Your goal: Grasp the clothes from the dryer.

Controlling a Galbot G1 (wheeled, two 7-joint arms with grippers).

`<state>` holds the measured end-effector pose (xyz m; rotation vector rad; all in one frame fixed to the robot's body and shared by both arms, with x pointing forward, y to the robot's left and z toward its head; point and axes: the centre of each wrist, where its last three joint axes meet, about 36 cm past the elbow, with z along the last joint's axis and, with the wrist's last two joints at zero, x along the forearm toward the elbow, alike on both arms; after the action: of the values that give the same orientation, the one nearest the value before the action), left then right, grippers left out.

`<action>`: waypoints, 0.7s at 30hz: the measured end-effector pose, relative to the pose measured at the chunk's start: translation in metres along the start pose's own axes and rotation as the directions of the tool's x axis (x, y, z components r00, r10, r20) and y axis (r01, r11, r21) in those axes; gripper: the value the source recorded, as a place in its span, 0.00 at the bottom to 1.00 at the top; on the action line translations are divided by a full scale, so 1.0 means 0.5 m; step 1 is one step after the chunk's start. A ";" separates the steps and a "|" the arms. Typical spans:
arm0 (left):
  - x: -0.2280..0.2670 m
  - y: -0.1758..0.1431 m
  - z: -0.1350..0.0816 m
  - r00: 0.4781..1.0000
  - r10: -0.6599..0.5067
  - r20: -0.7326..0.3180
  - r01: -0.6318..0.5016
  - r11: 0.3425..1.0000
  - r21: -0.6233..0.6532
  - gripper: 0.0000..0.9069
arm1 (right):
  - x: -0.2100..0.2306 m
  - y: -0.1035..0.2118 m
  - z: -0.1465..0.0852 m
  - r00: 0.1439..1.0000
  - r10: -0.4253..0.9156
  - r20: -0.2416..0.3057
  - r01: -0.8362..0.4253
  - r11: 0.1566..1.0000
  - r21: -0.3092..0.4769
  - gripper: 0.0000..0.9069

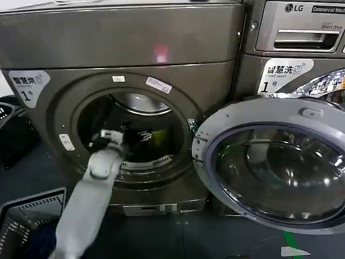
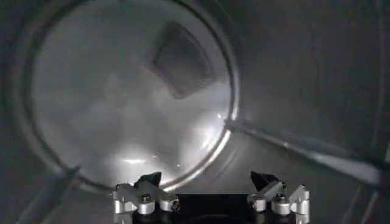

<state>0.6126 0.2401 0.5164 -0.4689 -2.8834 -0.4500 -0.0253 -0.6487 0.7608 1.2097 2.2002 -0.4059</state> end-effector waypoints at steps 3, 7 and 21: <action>-0.060 0.014 -0.021 0.995 0.083 -0.056 -0.089 0.992 -0.095 1.00 | 0.001 0.001 0.008 1.000 0.001 -0.002 -0.001 1.000 -0.007 1.00; -0.137 0.028 -0.053 0.975 0.168 -0.148 -0.199 0.954 -0.224 1.00 | -0.002 0.001 0.014 1.000 0.002 -0.001 -0.002 1.000 -0.013 1.00; -0.299 0.089 -0.097 0.789 0.234 -0.568 -0.578 0.597 -0.556 1.00 | 0.000 0.001 0.032 1.000 0.004 -0.005 -0.004 1.000 -0.014 1.00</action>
<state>0.7735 0.2229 0.5396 -0.9839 -1.9480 -1.3888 -0.0192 -0.6568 0.7484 1.2084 2.2011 -0.3852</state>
